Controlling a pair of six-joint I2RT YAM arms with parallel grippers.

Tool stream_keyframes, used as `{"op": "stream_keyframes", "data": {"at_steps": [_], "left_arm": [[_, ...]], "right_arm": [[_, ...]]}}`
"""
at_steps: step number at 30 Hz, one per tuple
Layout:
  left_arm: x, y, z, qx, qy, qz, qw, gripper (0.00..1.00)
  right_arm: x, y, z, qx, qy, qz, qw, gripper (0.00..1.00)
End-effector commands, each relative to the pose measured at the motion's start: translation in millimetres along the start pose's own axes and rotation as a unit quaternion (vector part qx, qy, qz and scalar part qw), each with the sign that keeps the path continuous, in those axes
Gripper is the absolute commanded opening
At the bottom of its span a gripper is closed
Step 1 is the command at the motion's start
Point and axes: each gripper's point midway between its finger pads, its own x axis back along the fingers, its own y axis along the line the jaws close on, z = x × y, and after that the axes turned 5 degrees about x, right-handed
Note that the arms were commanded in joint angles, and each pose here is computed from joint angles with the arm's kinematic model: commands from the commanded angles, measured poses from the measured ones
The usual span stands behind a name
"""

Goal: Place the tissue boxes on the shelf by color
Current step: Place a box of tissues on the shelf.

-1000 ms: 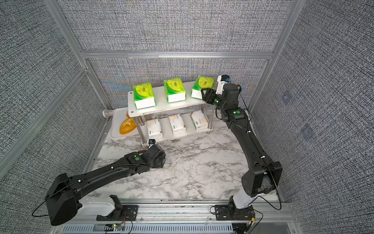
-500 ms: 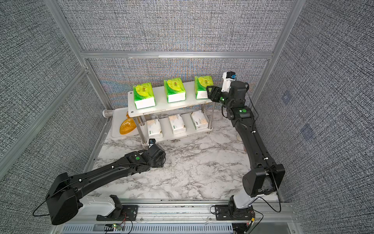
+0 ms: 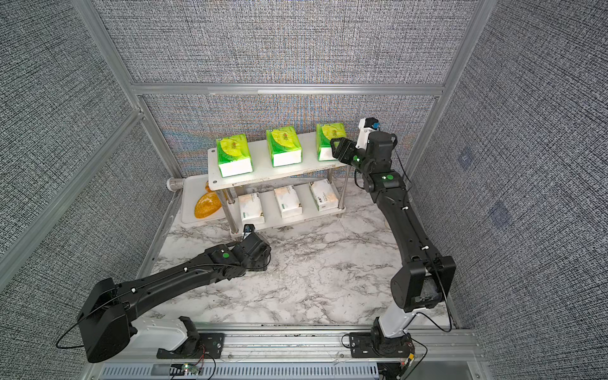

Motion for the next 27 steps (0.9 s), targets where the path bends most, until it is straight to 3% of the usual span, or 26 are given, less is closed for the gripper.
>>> {"op": "stream_keyframes", "data": {"at_steps": [1, 7, 19, 27], "left_arm": [[1, 1, -4, -0.005, -0.007, -0.003, 1.0, 0.76], [2, 3, -5, -0.005, -0.008, -0.005, 1.0, 0.76], [1, 3, -6, -0.007, -0.006, -0.006, 1.0, 0.76], [1, 3, -6, -0.005, -0.006, -0.008, 1.0, 0.76]], "right_arm": [[-3, 4, -7, -0.002, -0.014, -0.006, 1.0, 0.69], [-5, -1, -4, 0.024, 0.001, 0.003, 1.0, 0.61], [-5, -11, -13, 0.051, 0.011, 0.0, 0.999, 0.6], [-5, -6, -8, 0.035, -0.001, 0.011, 0.999, 0.58]]}}
